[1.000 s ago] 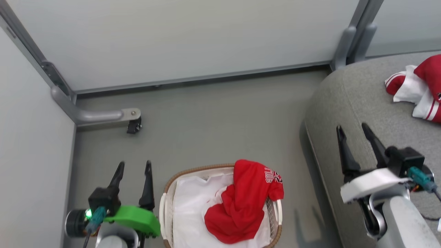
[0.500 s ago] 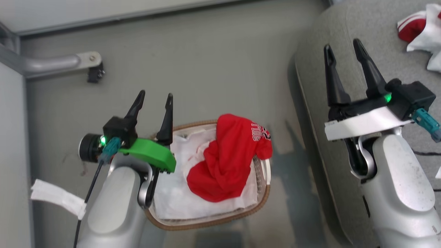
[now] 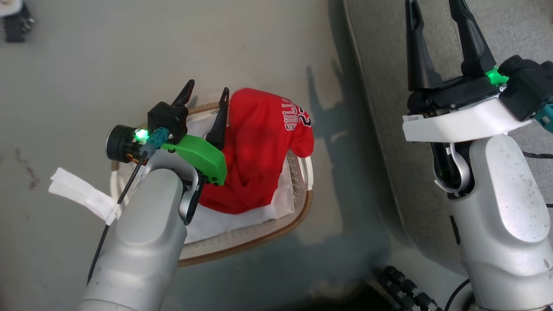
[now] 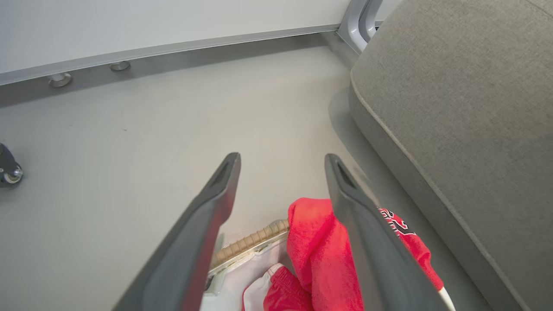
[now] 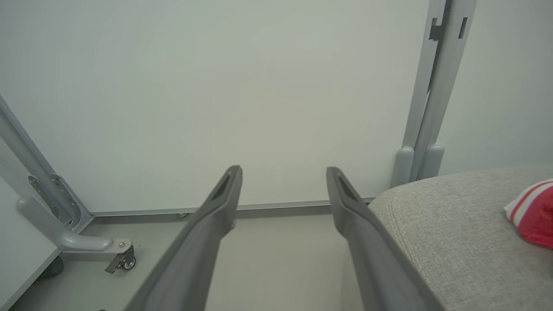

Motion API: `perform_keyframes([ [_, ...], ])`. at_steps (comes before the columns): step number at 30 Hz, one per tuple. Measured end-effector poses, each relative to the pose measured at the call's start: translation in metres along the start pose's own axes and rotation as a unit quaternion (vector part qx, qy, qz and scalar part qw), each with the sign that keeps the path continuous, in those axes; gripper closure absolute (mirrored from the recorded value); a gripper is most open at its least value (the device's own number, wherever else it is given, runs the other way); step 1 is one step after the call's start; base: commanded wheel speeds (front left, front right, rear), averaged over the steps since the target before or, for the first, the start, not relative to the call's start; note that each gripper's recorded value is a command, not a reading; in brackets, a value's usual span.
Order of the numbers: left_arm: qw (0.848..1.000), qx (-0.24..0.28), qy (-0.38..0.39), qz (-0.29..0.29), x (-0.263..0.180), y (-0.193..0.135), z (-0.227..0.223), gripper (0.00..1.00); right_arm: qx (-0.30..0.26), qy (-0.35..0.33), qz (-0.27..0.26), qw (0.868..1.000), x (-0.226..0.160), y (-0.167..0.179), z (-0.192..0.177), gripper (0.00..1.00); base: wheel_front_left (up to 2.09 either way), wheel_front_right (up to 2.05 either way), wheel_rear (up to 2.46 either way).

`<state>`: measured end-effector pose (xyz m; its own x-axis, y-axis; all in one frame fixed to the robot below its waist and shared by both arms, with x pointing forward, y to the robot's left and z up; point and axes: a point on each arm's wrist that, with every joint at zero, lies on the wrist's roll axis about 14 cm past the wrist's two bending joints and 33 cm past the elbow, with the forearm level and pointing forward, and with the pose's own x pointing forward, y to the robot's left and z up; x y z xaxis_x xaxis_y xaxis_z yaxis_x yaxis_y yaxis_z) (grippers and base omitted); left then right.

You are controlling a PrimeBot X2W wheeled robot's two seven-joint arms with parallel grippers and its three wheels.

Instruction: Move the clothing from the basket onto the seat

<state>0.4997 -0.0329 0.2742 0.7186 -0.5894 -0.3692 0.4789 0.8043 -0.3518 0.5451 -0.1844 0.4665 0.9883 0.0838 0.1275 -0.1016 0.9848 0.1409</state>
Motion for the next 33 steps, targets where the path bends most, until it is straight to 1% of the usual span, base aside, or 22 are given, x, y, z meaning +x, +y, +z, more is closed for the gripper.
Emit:
perform_keyframes([
  [6,0.997,-0.024,0.070,-0.024,0.016,-0.010,-0.060,0.00,0.009,0.025,-0.017,1.000,-0.003,-0.016,-0.026,0.00,0.00,0.00,0.00],
  [12,0.989,-0.045,0.128,-0.052,0.024,-0.027,-0.109,0.00,0.005,0.046,-0.034,0.998,-0.009,-0.032,-0.044,0.00,0.00,0.00,0.00],
  [19,0.976,-0.072,0.199,-0.052,0.018,-0.030,-0.161,0.00,0.000,0.072,-0.043,0.996,-0.016,-0.041,-0.067,0.00,0.00,0.00,0.00],
  [22,0.971,-0.081,0.220,-0.054,0.014,-0.032,-0.176,0.00,0.001,0.080,-0.045,0.996,-0.018,-0.043,-0.075,0.00,0.00,0.00,0.00],
  [27,0.959,-0.074,0.267,-0.060,0.007,-0.031,-0.199,0.00,0.000,0.084,-0.045,0.995,-0.017,-0.044,-0.081,0.00,0.00,0.00,0.00],
  [30,0.951,-0.063,0.297,-0.065,0.001,-0.030,-0.211,0.00,-0.001,0.086,-0.045,0.995,-0.016,-0.045,-0.085,0.00,0.00,0.00,0.00],
  [33,0.946,-0.049,0.314,-0.068,-0.002,-0.026,-0.218,0.00,0.000,0.087,-0.046,0.995,-0.015,-0.045,-0.088,0.00,0.00,0.00,0.00],
])
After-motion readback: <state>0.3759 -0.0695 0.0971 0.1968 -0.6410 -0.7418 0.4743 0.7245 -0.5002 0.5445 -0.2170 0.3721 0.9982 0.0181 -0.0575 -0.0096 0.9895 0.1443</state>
